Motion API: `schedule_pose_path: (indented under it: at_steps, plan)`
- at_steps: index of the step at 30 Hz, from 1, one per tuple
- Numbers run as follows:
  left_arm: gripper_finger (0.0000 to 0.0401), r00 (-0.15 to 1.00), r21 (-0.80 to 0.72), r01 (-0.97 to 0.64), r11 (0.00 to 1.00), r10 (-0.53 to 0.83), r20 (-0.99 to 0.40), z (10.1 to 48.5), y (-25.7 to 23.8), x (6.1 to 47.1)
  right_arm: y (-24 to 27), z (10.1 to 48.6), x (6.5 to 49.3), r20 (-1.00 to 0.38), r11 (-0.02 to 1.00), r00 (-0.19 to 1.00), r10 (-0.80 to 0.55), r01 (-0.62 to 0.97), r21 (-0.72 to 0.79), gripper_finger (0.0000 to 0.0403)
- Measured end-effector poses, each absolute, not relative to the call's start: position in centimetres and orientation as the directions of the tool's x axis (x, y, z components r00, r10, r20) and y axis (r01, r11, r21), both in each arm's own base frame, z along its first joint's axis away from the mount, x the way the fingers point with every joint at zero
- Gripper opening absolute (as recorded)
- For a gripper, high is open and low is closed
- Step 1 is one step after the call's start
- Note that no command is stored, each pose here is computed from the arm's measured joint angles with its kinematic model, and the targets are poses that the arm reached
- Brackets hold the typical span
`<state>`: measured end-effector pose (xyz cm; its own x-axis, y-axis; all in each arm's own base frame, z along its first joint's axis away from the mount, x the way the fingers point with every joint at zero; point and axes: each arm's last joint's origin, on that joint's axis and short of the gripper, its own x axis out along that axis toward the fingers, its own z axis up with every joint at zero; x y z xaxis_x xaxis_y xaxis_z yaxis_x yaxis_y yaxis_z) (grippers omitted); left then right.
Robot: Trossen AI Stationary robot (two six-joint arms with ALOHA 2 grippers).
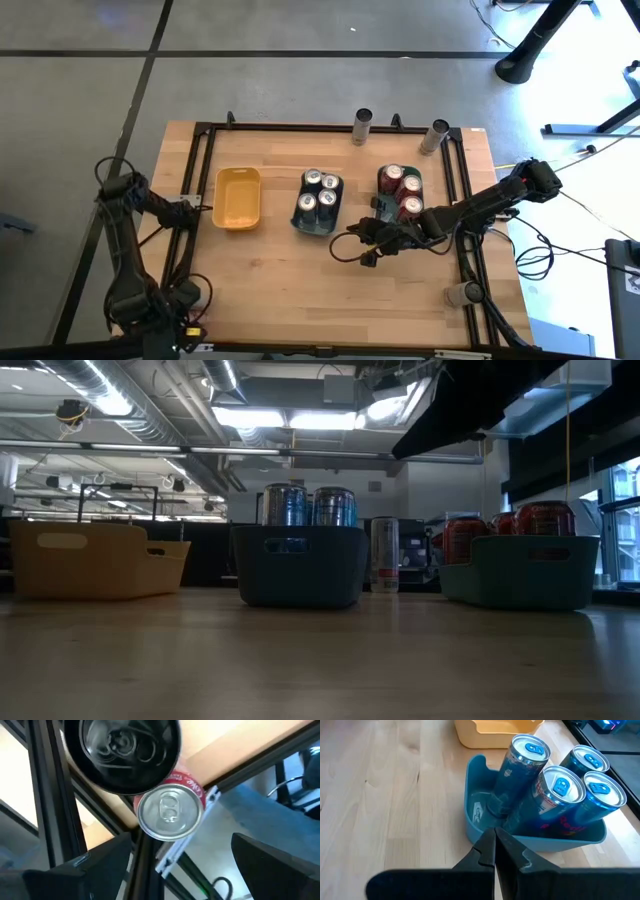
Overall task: Sort soda cans
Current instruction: Put the red soda can into green bin
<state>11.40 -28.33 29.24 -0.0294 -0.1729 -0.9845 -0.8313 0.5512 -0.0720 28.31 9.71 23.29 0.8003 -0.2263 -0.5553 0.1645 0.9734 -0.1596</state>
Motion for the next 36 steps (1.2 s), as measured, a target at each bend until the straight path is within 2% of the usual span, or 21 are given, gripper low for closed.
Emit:
schedule_pose_path:
  at_steps: [36]
  plan:
    - [0.0329, -0.061, 0.052, -0.757, 0.651, 0.009, -0.998, 23.6, -31.3, 11.8, 9.7, 23.3, 28.4, -0.549, 0.974, 0.805, -0.224, 0.167, -0.153, 0.0003]
